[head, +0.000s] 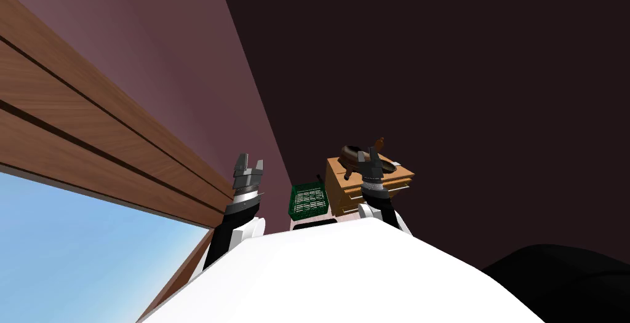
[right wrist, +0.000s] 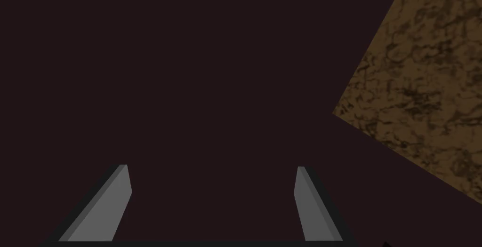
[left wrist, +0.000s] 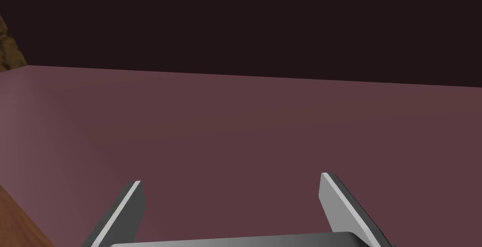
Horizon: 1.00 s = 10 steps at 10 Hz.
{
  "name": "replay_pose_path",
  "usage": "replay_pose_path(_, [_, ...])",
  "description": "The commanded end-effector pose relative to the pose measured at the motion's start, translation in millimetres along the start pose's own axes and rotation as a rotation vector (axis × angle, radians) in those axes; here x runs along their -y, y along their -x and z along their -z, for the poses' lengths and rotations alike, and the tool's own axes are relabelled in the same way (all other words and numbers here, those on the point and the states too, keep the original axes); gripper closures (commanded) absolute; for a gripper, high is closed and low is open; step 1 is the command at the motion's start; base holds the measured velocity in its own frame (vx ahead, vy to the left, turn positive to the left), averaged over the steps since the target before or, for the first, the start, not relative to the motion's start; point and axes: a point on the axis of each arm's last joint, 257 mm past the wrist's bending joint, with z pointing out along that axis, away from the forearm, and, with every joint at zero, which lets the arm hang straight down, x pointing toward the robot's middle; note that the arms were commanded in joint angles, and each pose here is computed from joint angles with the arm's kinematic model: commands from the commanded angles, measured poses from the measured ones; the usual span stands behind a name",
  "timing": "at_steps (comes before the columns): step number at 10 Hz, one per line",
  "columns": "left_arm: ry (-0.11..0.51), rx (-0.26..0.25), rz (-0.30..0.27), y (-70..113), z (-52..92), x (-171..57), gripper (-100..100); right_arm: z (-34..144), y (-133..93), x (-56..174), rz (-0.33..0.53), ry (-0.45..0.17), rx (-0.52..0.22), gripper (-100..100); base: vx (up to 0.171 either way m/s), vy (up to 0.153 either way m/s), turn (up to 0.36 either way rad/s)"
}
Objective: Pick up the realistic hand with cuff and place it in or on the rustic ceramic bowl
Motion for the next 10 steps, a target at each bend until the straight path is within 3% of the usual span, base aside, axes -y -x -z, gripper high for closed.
replay_pose_path(1, [0.000, 0.000, 0.000, 0.0, 0.0, 0, 0, 0.6, -4, 3, 0.028, -0.004, -0.040, -100, -0.017, -0.008, 0.001])
replay_pose_path(5, [0.000, 0.000, 0.000, 0.0, 0.0, 0, 0, 3.7, -14, 20, 0.157, -0.021, -0.150, -100, -0.064, -0.035, 0.007])
replay_pose_path(10, [0.000, 0.000, 0.000, 0.0, -0.1, 0, 0, 8.0, -15, 56, 0.382, -0.049, -0.244, -100, -0.110, -0.042, 0.017])
